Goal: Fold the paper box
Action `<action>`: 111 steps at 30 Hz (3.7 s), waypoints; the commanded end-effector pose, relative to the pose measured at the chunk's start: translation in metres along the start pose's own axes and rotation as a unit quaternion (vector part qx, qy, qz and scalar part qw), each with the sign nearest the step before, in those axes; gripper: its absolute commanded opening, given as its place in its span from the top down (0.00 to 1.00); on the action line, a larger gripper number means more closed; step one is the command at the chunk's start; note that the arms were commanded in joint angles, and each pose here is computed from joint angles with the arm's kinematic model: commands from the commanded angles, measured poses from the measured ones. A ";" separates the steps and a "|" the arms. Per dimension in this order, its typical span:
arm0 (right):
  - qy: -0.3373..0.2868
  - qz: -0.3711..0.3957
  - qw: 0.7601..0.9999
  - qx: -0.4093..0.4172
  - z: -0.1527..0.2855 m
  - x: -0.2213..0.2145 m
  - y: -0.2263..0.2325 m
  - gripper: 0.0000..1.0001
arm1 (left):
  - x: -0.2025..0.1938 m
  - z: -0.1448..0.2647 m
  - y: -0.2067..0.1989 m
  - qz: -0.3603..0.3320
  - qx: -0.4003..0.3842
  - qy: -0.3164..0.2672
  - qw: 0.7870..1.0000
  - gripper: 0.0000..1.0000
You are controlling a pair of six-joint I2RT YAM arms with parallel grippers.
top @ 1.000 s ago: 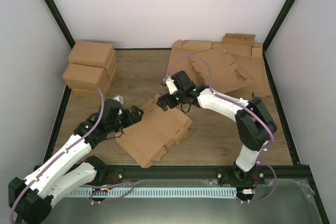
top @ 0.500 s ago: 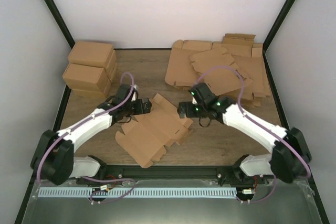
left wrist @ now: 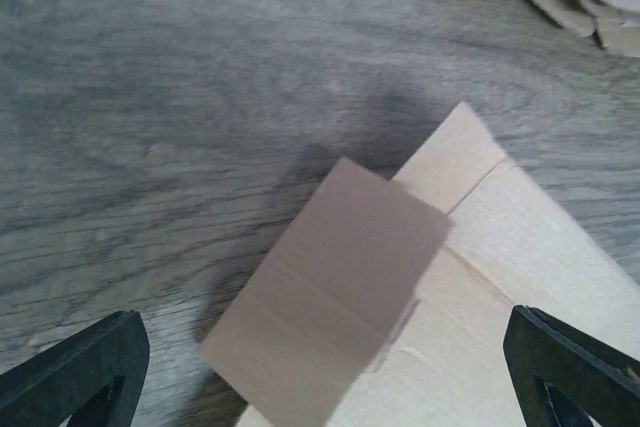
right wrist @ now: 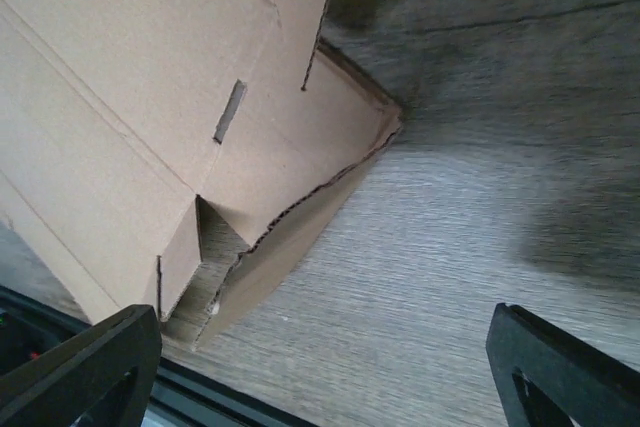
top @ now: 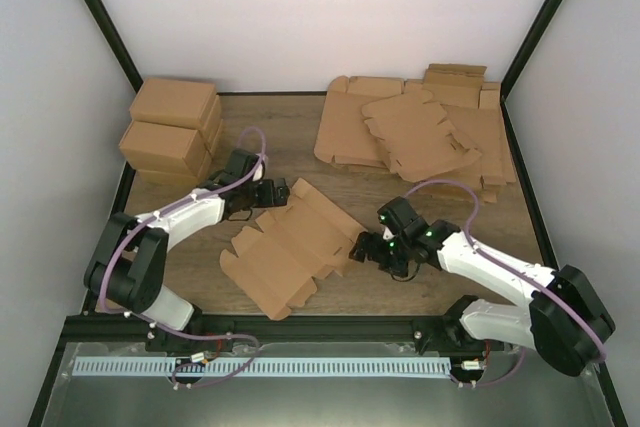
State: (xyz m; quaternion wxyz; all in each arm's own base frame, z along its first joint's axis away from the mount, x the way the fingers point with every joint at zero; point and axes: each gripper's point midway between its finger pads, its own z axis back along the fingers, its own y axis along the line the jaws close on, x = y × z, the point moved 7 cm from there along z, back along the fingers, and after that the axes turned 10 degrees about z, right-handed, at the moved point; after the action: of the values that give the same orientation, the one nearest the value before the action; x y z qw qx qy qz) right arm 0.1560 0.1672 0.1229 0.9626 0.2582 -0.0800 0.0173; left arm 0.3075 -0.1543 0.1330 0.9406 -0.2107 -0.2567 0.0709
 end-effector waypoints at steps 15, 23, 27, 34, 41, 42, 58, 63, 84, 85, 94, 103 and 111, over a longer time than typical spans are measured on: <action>0.023 -0.053 0.990 0.132 -0.039 0.020 0.008 0.07 | -0.040 -0.019 0.041 0.061 -0.024 0.073 0.995 0.00; 0.001 0.026 0.985 0.172 -0.042 0.069 0.013 0.05 | -0.065 -0.012 0.045 0.090 -0.053 0.099 0.990 0.00; -0.009 0.048 0.986 0.161 -0.047 0.100 0.007 0.05 | -0.075 -0.004 0.045 0.101 -0.056 0.115 0.987 0.00; -0.060 0.104 0.988 0.096 -0.048 0.156 0.004 0.03 | -0.109 0.019 0.038 0.136 -0.079 0.123 0.980 0.00; -0.079 0.175 0.979 0.066 -0.044 0.174 0.009 0.03 | -0.146 0.039 0.006 0.143 -0.112 0.150 0.972 0.00; -0.081 0.182 0.978 0.058 -0.042 0.176 0.009 0.03 | -0.145 0.043 0.002 0.141 -0.109 0.147 0.973 0.00; -0.099 0.208 0.970 0.078 0.037 0.111 0.022 0.01 | -0.031 0.084 -0.017 0.036 -0.053 0.013 0.998 0.00; -0.083 0.230 0.946 0.215 0.059 0.067 0.045 0.06 | 0.008 0.065 -0.015 0.022 -0.075 0.016 0.997 0.00; 0.062 0.208 0.939 0.266 -0.016 -0.025 0.039 0.99 | 0.039 -0.055 -0.044 -0.115 -0.083 0.139 0.980 0.02; 0.062 0.207 0.940 0.265 -0.018 -0.025 0.039 0.99 | 0.039 -0.058 -0.045 -0.124 -0.086 0.143 0.978 0.02; 0.078 0.192 0.950 0.233 -0.037 -0.022 0.032 0.99 | 0.017 -0.078 -0.046 -0.143 -0.119 0.209 0.960 0.14; 0.067 0.196 0.969 0.132 -0.055 -0.001 0.022 0.99 | -0.008 -0.073 -0.062 -0.167 -0.138 0.226 0.950 0.31; 0.042 0.212 0.975 0.059 -0.055 0.021 0.008 0.99 | -0.022 -0.048 -0.061 -0.166 -0.122 0.212 0.955 0.49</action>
State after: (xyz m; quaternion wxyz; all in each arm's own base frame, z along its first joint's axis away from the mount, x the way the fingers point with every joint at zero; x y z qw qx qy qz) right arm 0.1737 0.2078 0.0861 0.9105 0.3391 -0.0762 0.2243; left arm 0.3247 -0.2297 0.0962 0.9430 -0.2863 -0.0686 -0.1553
